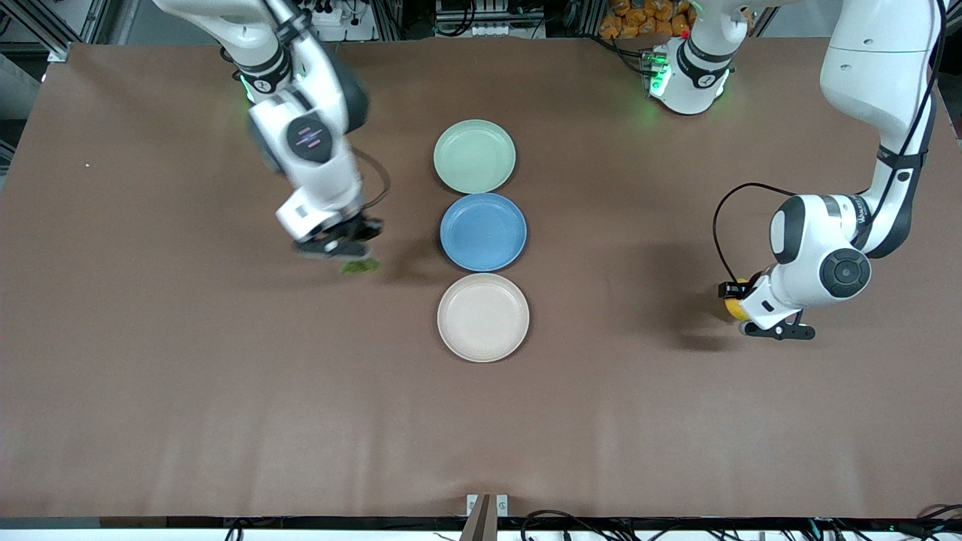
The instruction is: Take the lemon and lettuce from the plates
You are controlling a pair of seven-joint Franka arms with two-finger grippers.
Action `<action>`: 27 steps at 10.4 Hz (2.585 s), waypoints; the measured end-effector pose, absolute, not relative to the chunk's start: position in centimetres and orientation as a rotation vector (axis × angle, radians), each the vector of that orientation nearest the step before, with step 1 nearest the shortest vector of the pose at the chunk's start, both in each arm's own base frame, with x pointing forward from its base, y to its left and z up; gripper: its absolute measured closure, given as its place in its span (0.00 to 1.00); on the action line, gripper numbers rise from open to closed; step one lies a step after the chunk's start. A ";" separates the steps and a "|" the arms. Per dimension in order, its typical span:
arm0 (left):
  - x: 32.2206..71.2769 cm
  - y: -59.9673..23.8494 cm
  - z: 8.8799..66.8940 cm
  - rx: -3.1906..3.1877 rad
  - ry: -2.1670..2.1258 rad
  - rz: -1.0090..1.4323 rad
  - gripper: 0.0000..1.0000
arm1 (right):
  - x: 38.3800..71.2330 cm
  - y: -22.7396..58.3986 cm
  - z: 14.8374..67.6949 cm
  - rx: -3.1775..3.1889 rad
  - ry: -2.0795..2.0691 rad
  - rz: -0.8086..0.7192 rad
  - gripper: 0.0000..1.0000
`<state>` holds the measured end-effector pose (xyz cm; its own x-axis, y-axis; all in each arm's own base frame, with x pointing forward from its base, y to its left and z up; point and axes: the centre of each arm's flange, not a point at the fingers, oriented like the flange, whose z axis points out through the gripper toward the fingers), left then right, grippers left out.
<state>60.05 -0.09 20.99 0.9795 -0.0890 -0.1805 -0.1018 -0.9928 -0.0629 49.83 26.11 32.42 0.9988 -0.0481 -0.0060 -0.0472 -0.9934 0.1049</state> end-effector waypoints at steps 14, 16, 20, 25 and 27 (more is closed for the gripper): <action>57.3 -7.4 47.0 -3.070 0.167 -0.123 0.00 | 59.3 3.7 37.4 3.019 -0.258 -0.123 0.00; 56.4 -7.5 52.0 -3.081 0.151 -0.219 0.00 | 59.6 4.4 44.3 3.059 -0.305 -0.037 0.00; 56.2 -8.1 61.8 -3.149 0.125 -0.278 0.00 | 57.2 5.3 53.7 3.048 -0.282 0.026 0.00; 57.0 -8.2 62.0 -3.150 0.143 -0.277 0.00 | 55.4 3.9 63.7 3.129 -0.148 0.012 0.00; 57.0 -8.1 62.1 -3.150 0.144 -0.278 0.00 | 54.5 2.2 65.5 3.169 -0.107 0.032 0.00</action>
<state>57.05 -8.14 62.07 0.9804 -0.0883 0.1759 -0.0926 -0.9956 0.0162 54.51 2.21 65.48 0.9975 -0.0678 0.0191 -0.0672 -0.9973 -0.0296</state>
